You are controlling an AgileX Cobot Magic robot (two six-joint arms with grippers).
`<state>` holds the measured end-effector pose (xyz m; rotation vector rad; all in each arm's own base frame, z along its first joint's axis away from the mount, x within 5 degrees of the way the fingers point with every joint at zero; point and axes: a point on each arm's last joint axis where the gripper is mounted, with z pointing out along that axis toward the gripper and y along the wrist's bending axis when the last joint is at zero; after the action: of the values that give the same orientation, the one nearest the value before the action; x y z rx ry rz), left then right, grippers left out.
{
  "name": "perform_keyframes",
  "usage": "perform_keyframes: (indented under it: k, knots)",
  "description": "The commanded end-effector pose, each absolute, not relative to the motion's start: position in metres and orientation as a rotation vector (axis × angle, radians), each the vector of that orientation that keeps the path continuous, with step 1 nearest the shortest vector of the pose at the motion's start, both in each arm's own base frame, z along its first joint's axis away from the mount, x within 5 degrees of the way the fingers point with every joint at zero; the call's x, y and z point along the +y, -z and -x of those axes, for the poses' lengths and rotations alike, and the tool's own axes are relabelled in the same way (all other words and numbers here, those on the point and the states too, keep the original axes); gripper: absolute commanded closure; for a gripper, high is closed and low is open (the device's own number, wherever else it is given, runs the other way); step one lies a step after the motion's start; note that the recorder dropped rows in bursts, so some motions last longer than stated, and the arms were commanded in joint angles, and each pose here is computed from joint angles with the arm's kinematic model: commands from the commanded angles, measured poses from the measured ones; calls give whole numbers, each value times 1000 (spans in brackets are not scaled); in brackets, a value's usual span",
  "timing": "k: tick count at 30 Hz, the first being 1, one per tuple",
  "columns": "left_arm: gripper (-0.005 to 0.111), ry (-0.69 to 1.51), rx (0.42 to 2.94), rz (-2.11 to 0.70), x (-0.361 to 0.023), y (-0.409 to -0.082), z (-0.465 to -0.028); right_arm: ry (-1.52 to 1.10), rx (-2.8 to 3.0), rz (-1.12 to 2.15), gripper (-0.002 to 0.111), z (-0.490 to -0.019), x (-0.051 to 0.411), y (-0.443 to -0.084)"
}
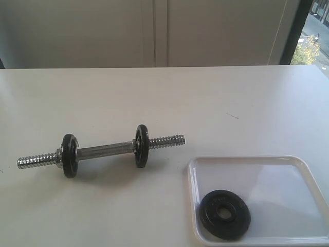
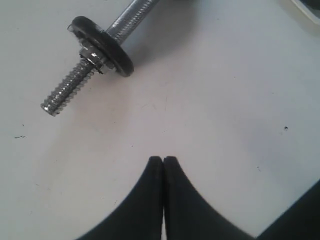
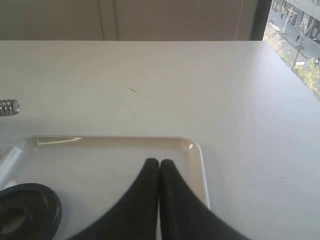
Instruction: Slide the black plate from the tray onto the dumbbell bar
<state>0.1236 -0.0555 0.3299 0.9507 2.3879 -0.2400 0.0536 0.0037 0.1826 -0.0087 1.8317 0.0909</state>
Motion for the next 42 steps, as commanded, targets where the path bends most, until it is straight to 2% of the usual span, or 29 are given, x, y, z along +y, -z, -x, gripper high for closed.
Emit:
perform_keyframes:
  k: [1,11,18,24,29,39,41,42]
  knots:
    - [107,302,2422,-1027,-67,-337,-138,-89,1826,14,107,-53,4,-182]
    - [107,377,2395,-1216,-89,-354,-176,-89,1826,14,107,-53,4,-182]
    - [107,400,2332,-1447,-147,-342,-204,-89,1826,14,107,-53,4,-182]
    - [107,393,2328,-1481,-174,-337,-218,-89,1826,14,107,-53,4,-182]
    - [107,387,2289,-1580,-178,-332,-220,-89,1826,14,107,-53,4,-182]
    - [107,291,2010,-1812,-181,-332,-225,-89,1826,14,107,-53,4,-182]
    - [103,281,1976,-1845,-181,-333,-225,-89,1826,14,107,-53,4,-182]
    - [97,274,1956,-1865,-181,-333,-225,-89,1826,14,107,-53,4,-182]
